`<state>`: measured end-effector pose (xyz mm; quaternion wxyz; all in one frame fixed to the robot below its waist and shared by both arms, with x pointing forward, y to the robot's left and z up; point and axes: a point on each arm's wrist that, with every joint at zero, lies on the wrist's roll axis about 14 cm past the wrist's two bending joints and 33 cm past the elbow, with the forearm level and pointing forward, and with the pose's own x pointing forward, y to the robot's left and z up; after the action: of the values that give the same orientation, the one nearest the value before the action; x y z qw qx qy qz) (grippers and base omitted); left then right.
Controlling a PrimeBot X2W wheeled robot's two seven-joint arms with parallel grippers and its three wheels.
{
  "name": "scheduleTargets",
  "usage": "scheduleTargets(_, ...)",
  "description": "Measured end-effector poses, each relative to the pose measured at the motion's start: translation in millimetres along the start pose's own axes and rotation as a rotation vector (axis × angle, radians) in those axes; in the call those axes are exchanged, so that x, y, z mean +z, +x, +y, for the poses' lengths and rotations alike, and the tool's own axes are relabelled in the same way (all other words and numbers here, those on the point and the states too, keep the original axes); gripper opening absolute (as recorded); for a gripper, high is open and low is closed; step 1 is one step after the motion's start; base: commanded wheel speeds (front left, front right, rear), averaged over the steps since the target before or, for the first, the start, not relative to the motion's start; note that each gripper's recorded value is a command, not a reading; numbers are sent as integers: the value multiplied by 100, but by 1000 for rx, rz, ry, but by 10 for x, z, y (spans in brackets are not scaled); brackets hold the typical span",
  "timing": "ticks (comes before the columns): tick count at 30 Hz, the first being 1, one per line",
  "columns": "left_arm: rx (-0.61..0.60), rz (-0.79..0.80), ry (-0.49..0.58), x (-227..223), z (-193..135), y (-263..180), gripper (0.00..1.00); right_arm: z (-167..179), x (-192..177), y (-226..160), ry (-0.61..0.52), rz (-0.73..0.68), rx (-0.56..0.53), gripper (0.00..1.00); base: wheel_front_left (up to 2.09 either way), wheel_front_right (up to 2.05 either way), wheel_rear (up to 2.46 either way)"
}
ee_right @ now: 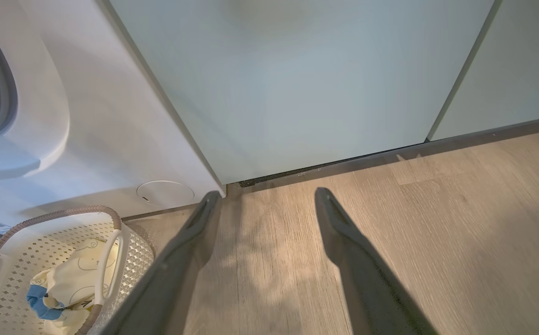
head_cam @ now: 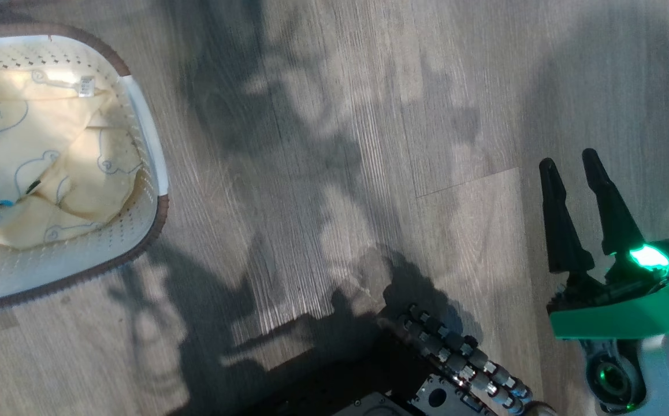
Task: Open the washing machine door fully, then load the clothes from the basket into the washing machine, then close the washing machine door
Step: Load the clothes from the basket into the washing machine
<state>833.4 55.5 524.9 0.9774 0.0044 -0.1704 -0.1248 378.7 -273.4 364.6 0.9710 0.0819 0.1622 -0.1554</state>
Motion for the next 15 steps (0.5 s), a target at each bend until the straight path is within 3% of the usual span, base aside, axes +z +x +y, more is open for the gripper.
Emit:
scheduleTargets(3, -3, -13, 29, -33, 38, 15, 0, 15, -39, 17, 12, 9, 2, 100, 0, 0, 0)
scheduleTargets(9, -13, 207, -54, -739, -43, -191, 0, 59, -106, 50, 21, 24, 14, 100, 0, 0, 0)
scheduleTargets(15, -22, 395, -64, -1110, -102, -351, 0, 91, -121, 71, 27, 25, 24, 100, 0, 0, 0)
